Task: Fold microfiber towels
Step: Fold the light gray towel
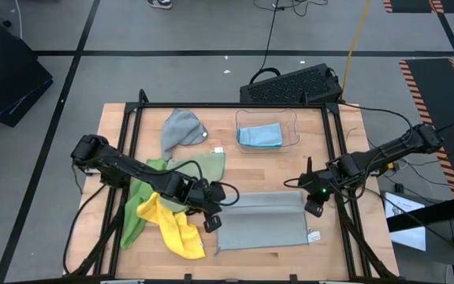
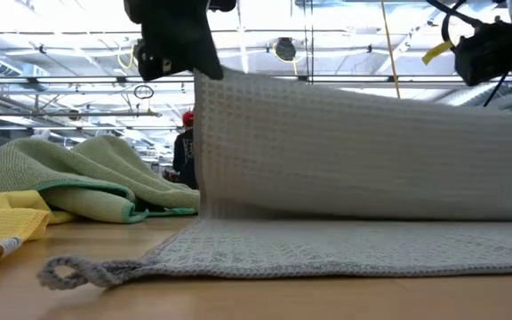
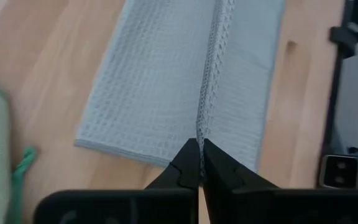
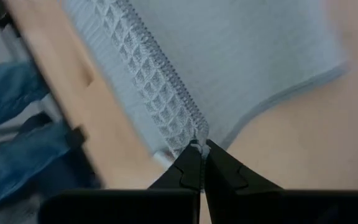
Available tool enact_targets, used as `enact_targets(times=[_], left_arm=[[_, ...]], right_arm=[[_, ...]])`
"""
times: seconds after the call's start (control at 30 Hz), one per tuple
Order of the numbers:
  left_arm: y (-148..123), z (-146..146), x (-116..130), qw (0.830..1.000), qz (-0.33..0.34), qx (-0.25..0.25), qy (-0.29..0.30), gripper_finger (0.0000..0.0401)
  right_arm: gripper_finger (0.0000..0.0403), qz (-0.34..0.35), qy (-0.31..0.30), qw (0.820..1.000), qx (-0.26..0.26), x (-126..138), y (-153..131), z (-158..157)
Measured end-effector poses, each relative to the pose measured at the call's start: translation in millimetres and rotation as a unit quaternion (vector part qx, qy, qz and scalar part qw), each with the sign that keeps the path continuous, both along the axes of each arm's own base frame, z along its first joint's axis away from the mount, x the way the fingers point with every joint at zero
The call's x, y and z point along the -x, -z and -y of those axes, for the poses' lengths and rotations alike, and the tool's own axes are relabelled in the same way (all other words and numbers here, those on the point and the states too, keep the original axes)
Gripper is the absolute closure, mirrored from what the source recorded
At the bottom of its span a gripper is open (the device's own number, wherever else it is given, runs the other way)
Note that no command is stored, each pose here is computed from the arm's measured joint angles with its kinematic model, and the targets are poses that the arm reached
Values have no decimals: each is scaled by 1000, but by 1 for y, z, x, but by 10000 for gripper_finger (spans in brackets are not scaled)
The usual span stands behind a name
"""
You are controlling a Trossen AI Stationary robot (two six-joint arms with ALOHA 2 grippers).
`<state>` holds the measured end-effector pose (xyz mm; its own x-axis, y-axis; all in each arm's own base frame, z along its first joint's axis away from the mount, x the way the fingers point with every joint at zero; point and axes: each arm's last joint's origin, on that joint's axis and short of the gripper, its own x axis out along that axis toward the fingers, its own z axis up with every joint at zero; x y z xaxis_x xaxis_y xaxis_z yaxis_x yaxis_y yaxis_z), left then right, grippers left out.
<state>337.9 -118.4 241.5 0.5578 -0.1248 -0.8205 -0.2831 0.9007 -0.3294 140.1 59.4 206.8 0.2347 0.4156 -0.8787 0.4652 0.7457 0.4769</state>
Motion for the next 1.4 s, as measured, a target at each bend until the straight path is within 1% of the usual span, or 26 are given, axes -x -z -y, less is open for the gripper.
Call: enact_targets(times=[0.07, 0.13, 0.37, 0.5, 0.6, 0.73, 0.87, 0.97, 1.1, 1.17, 1.3, 1.4], left_arm=[[-1, 2, -1, 1000, 8, 9, 7, 392], [-2, 4, -2, 1000, 15, 16, 13, 397], [0, 7, 3, 1000, -5, 8, 14, 393], [1, 6, 4, 1000, -15, 8, 6, 396], [1, 7, 4, 1000, -15, 7, 8, 392], [1, 7, 4, 1000, -14, 5, 9, 397], [1, 6, 4, 1000, -12, 0, 5, 392], [1, 6, 4, 1000, -12, -3, 8, 396], [9, 8, 1, 1000, -20, -5, 10, 394], [14, 10, -2, 1000, -23, 6, 18, 392], [16, 15, -5, 999, -16, 22, 17, 397], [17, 18, -5, 999, -13, 30, 11, 392]], right_arm=[[403, -11, -8, 1000, -26, 1, -1, -1], [403, -16, -7, 999, -36, 1, -1, -2], [403, 4, 1, 1000, -28, -5, 0, -3], [403, -6, 0, 1000, -26, -8, 3, -4], [403, -10, -6, 1000, -22, -9, 5, -5], [403, -15, -11, 1000, -19, -10, 7, -5], [403, -19, -18, 999, -29, -9, 7, -6], [403, -19, -20, 999, -29, -9, 7, -6], [403, -13, -39, 999, -23, -9, 7, -5], [403, -16, -41, 999, -24, -8, 10, -5], [403, -24, -39, 998, -52, -7, 17, -7], [403, -17, -35, 997, -72, -8, 20, -10]])
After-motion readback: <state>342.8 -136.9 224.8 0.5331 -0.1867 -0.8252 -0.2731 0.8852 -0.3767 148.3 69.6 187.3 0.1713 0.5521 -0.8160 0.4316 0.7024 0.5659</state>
